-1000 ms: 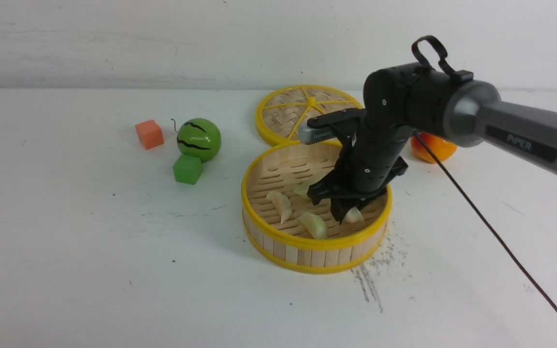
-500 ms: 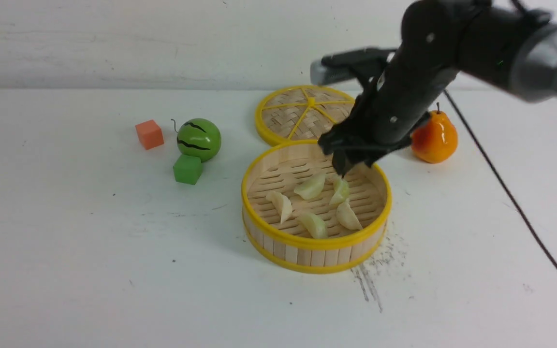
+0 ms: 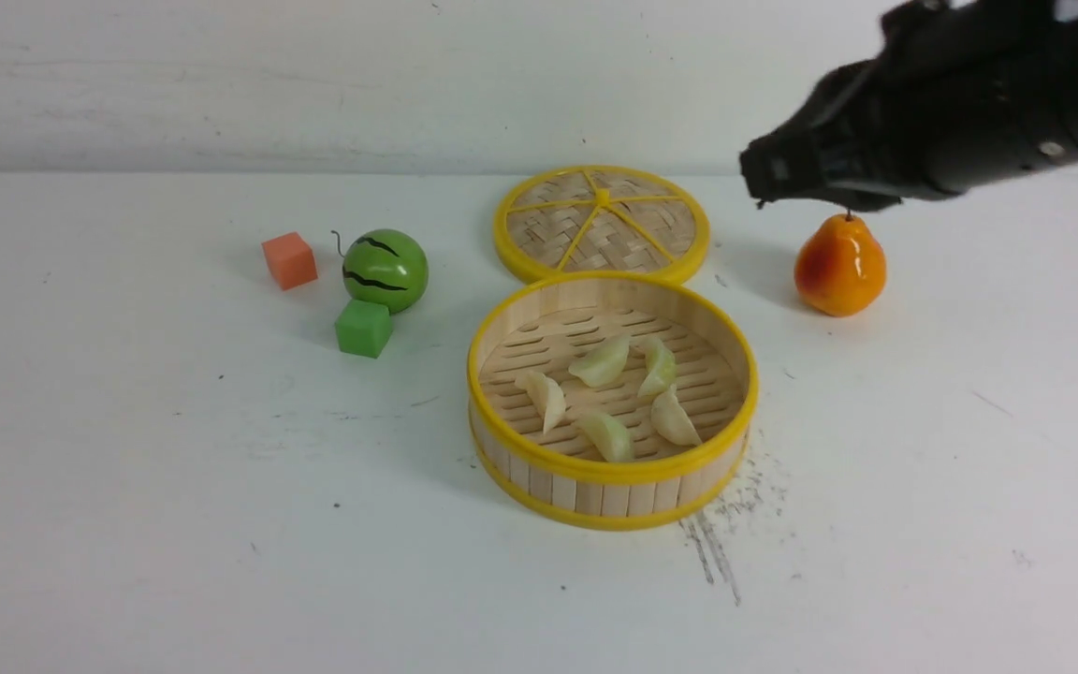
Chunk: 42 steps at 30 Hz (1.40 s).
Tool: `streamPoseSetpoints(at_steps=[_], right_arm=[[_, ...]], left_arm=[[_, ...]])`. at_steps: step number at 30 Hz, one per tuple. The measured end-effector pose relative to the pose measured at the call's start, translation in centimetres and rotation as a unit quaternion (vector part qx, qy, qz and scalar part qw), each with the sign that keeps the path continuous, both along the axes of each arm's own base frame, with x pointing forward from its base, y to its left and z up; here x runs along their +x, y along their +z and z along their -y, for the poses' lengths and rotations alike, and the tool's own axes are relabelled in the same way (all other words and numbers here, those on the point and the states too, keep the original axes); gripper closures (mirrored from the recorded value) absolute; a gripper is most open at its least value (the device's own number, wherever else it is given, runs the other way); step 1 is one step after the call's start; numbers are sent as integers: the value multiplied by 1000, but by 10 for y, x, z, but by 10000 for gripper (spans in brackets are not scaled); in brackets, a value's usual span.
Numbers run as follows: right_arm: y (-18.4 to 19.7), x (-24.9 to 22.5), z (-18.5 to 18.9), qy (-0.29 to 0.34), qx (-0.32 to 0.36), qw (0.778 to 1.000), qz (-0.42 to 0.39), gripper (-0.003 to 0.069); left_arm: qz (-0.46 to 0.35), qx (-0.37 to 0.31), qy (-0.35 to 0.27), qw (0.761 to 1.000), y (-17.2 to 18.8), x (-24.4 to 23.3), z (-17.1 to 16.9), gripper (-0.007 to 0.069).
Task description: Put the dumplings into the steamer on the white table.
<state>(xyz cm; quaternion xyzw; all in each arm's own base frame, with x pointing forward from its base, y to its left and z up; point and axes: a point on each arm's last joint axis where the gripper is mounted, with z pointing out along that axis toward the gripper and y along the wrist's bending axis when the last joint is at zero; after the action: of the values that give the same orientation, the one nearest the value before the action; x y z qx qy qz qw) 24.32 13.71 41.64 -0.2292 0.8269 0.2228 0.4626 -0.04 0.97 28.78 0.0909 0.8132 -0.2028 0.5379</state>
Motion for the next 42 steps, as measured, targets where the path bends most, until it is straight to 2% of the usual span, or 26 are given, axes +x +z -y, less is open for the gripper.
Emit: streamPoseSetpoints(at_steps=[4, 12, 18, 26, 30, 39, 42], right_arm=[[-3, -44, 23, -14, 26, 998, 64, 681], [-24, -111, 57, -35, 58, 990, 127, 681], [-39, -125, 63, -31, 53, 991, 121, 679], [-51, -138, 63, 9, 19, 998, 57, 674], [-51, -140, 64, 10, 17, 998, 60, 674], [-38, -156, 75, -11, 42, 990, 136, 680], [-50, -164, 85, -41, 46, 981, 184, 680]], left_arm=[[0, 0, 0, 1000, 0, 0, 0, 534], [0, 0, 0, 1000, 0, 0, 0, 524], [0, 0, 0, 1000, 0, 0, 0, 520], [0, 0, 0, 1000, 0, 0, 0, 513], [-2, 1, 0, 1000, 0, 0, 0, 507], [-6, 3, 1, 1000, -1, 0, 0, 499], [-6, 3, 1, 1000, -1, 0, 0, 496]])
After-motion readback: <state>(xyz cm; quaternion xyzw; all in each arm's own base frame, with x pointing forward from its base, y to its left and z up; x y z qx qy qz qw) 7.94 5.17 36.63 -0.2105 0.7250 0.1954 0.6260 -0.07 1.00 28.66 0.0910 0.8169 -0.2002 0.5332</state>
